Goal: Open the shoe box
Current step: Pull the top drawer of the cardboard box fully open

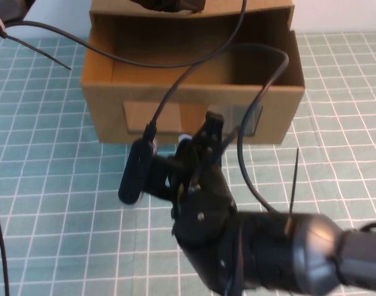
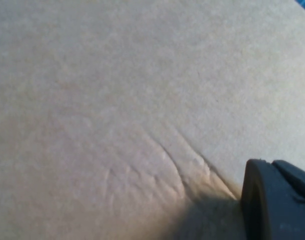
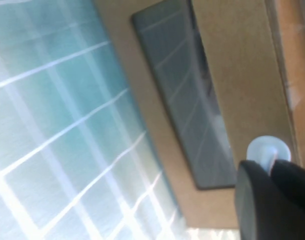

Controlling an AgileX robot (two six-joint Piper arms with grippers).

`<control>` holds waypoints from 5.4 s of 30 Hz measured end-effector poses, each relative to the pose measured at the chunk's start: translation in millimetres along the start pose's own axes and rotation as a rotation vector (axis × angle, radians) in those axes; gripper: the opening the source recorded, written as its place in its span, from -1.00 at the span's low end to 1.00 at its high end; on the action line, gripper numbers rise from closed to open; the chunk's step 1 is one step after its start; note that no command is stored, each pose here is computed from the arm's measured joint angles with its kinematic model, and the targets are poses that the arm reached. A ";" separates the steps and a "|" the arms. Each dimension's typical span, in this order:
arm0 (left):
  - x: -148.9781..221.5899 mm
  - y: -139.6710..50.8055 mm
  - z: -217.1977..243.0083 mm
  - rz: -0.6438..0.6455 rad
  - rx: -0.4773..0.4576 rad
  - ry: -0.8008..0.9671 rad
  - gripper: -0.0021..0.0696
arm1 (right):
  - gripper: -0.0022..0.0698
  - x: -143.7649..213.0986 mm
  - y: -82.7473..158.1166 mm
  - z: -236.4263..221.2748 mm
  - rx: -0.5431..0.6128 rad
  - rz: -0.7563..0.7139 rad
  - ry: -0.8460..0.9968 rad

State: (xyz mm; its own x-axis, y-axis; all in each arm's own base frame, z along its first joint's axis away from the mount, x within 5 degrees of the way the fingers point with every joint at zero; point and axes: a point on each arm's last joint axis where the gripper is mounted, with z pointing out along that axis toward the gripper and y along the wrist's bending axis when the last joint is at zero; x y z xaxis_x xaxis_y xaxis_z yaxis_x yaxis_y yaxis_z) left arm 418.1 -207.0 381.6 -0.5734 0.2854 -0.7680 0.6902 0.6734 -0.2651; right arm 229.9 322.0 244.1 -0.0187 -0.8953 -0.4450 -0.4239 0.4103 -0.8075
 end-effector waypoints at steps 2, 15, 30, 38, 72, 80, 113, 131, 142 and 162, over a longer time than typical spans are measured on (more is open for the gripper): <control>0.1 0.3 -0.3 -0.003 0.003 0.001 -0.96 | -0.90 1.5 3.8 -9.6 -0.014 0.005 0.000; -4.7 -2.5 -10.5 -0.002 -0.003 -0.016 -0.96 | -0.42 6.2 5.6 -25.0 -0.083 0.133 0.047; -26.0 -57.7 -147.3 0.130 -0.190 -0.147 -0.96 | 0.33 -42.3 -19.3 -130.6 -0.431 0.319 -0.409; -11.3 -99.9 -246.2 0.180 -0.339 -0.215 -0.96 | -0.43 -40.7 -97.0 -174.7 -0.311 0.431 -0.464; 268.8 -131.8 -292.8 0.062 -0.484 -0.500 -0.96 | -0.97 148.7 -237.6 -194.5 -0.091 0.820 -0.368; 290.3 -123.9 -274.4 -0.057 -0.447 -0.512 -0.96 | -0.98 213.9 -136.3 -211.6 -0.048 0.969 -0.343; 313.3 -105.4 -251.9 -0.072 -0.523 -0.492 -0.96 | -0.98 240.7 -81.0 -213.7 -0.141 0.980 -0.284; 404.6 -71.2 -194.2 0.033 -0.666 -0.528 -0.96 | -0.98 240.7 -80.5 -213.7 -0.146 0.979 -0.281; 426.9 -61.5 -176.8 -0.008 -0.713 -0.420 -0.96 | -0.98 240.8 -77.5 -213.7 -0.176 0.975 -0.264; 427.5 -62.4 -175.6 0.048 -0.710 -0.390 -0.96 | -0.98 240.9 -74.3 -213.8 -0.207 0.969 -0.246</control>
State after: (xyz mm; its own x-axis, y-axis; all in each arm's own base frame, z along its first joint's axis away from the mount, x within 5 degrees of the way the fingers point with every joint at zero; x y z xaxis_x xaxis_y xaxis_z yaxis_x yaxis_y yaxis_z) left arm 52.4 -7.3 172.2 -0.2650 0.1552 -0.9517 0.1899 0.9760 0.1063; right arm 63.2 38.7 279.7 -0.2603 -0.1241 -0.9575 -0.4738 0.8805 0.0147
